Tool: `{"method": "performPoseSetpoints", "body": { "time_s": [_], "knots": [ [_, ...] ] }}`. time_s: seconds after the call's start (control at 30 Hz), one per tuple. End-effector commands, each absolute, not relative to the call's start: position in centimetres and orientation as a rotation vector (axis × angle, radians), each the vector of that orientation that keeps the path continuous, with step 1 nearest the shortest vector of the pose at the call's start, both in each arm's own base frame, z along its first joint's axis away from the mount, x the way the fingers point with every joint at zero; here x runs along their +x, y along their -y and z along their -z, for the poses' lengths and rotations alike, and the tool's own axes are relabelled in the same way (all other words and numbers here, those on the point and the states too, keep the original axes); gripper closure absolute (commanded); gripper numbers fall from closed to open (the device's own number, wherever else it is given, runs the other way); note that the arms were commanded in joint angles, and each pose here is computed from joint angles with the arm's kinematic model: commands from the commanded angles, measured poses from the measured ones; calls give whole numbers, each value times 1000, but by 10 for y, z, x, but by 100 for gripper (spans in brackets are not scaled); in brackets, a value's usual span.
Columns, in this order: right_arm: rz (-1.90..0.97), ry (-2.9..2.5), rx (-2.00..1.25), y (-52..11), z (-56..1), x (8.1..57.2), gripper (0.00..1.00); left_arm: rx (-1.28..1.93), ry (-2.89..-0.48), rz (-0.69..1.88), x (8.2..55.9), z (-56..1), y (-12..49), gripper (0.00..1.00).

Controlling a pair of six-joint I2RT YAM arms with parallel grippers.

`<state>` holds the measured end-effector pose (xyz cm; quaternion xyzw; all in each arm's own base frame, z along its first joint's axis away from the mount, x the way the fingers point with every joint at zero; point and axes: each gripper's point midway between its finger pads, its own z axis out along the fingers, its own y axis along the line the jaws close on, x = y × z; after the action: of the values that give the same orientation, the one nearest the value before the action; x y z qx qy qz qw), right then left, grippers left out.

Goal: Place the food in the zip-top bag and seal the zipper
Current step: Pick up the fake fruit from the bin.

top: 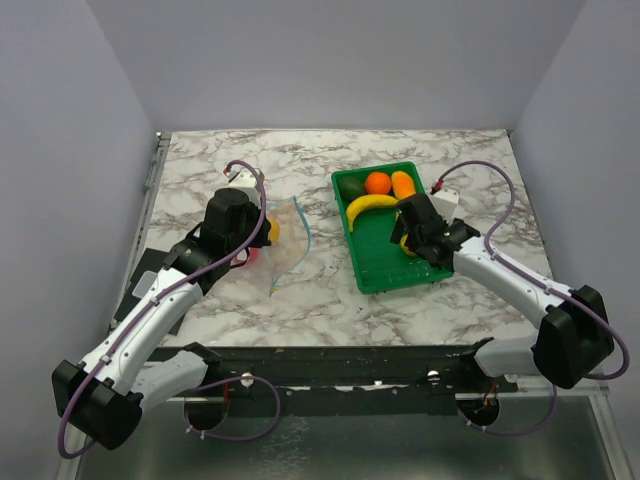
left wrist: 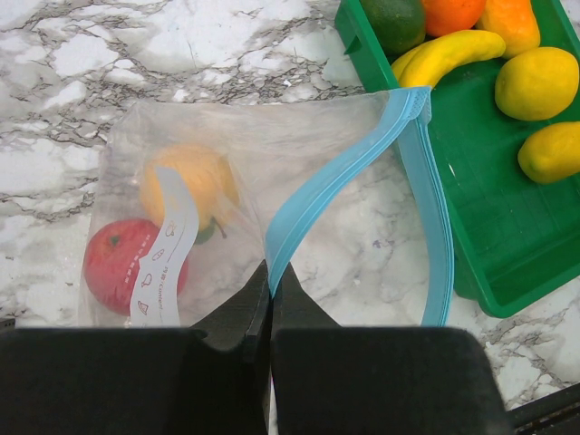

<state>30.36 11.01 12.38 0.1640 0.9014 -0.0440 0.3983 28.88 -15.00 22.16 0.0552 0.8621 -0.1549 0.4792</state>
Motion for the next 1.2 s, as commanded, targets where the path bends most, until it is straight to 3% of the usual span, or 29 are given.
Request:
{"method": "performPoseSetpoints", "body": {
  "time_s": [0.0, 0.7, 0.9, 1.17],
  "knots": [
    [69, -2267, 558, -106, -110, 314, 0, 144, -2089, 384, 290, -222, 150, 100],
    [-55, -2288, 844, -97, -58, 361, 3, 137, -2079, 376, 290, -225, 148, 100],
    [-69, -2282, 854, -95, -54, 366, 19, 138, -2083, 373, 290, -224, 148, 100],
    [-126, -2285, 819, -101, -60, 361, 54, 140, -2088, 369, 291, -222, 147, 100]
  ]
}}
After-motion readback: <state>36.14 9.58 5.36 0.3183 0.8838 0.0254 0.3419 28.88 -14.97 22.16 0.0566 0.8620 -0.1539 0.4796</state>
